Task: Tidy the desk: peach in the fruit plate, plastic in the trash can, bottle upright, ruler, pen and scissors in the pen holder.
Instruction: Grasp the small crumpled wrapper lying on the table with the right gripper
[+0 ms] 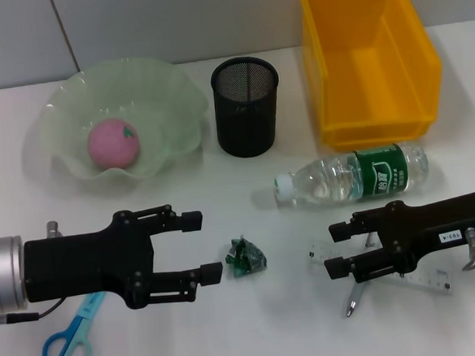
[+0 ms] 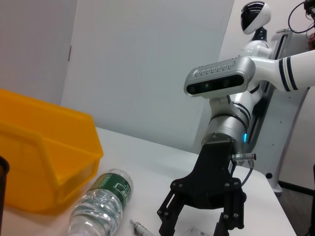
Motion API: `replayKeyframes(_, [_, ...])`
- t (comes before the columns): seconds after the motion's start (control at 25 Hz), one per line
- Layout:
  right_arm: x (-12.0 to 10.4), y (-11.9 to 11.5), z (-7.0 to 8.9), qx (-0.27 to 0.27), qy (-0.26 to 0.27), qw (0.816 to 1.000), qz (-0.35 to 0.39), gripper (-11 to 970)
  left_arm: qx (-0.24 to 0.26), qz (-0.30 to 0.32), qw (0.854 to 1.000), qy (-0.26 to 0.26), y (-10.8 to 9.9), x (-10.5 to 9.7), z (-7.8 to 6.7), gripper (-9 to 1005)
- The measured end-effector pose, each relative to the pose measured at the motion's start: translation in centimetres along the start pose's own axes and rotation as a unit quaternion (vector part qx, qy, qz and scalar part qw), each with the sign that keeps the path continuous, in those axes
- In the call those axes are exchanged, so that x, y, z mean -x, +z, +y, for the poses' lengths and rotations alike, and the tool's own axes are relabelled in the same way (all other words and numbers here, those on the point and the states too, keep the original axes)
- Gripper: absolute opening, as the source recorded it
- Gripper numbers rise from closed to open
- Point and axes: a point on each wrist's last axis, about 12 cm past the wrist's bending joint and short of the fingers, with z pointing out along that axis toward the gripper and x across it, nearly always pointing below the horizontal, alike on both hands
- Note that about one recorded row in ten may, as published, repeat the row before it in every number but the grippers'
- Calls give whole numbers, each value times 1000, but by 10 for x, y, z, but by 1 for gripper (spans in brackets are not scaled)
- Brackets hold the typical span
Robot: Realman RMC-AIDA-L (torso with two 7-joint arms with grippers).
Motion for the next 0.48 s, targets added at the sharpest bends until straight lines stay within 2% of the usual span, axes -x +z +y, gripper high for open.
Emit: replayKeyframes(0.48, [-1, 1, 0, 1, 0, 1000, 6, 779, 1, 0, 1000, -9, -3, -6, -2, 807])
